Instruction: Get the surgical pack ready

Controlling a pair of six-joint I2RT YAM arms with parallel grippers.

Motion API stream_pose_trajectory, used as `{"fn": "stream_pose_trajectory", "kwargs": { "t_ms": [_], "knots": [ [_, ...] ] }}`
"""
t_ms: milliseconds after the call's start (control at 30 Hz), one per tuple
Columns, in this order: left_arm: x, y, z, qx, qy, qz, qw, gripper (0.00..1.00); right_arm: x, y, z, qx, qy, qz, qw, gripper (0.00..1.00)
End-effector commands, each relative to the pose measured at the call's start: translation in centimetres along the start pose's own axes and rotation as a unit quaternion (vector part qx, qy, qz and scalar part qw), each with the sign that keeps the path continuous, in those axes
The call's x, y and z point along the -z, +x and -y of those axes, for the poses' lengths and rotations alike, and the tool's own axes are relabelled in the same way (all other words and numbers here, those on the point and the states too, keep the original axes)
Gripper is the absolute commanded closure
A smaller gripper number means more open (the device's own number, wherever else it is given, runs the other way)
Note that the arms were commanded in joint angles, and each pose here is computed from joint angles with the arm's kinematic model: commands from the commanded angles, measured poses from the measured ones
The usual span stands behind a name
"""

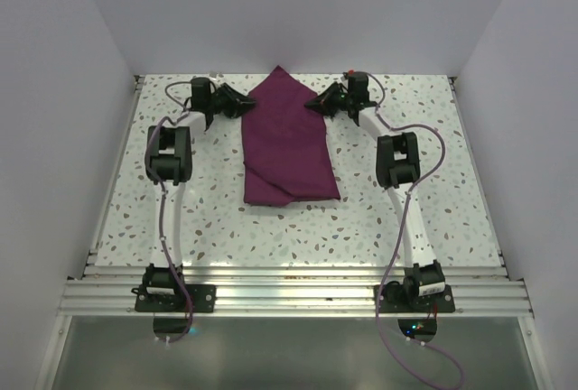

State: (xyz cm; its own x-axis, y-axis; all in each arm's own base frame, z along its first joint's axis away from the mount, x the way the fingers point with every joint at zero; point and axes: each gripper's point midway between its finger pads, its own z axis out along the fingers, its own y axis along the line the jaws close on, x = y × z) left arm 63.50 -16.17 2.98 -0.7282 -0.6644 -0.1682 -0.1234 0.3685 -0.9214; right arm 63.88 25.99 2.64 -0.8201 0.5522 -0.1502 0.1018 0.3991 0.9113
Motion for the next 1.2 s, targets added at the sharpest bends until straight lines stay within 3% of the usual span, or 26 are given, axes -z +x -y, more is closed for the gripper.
{"fn": "stream_pose_trajectory", "kwargs": {
  "t_ms": [0, 133, 300, 467, 633, 733, 933, 1167],
  "knots": [
    [-0.7, -0.9, 0.1, -0.022, -0.003, 0.009, 1.000, 0.72, -0.1, -1.3, 0.3, 0.008, 0.017, 0.023, 1.000, 0.96],
    [0.0, -2.6, 0.1, -0.021, -0.004, 0.008, 1.000, 0.72, 0.3, -2.3, -0.7, 0.001, 0.002, 0.034, 0.999, 0.96],
    [3.1, -5.4, 3.9, -0.045, 0.031, 0.041, 0.998, 0.67, 2.0, -4.1, -3.6, 0.015, -0.025, 0.051, 0.998, 0.94],
    [4.6, -6.5, 4.9, -0.086, 0.010, 0.069, 0.994, 0.60, 4.4, -6.1, -6.3, 0.059, -0.040, 0.071, 0.995, 0.79],
    [4.9, -6.2, 3.0, -0.097, -0.024, 0.077, 0.992, 0.53, 5.8, -7.0, -4.6, 0.066, -0.011, 0.073, 0.995, 0.56],
    [4.8, -5.9, 1.7, -0.092, -0.043, 0.077, 0.992, 0.50, 5.7, -6.7, -3.0, 0.073, 0.011, 0.063, 0.995, 0.50],
    [3.3, -4.6, 0.1, -0.092, -0.070, 0.066, 0.991, 0.49, 4.1, -5.2, -0.1, 0.079, 0.032, 0.042, 0.995, 0.47],
    [2.0, -3.5, -0.9, -0.102, -0.093, 0.068, 0.988, 0.50, 1.5, -3.4, 0.0, 0.095, 0.025, 0.032, 0.995, 0.46]
  ]
}}
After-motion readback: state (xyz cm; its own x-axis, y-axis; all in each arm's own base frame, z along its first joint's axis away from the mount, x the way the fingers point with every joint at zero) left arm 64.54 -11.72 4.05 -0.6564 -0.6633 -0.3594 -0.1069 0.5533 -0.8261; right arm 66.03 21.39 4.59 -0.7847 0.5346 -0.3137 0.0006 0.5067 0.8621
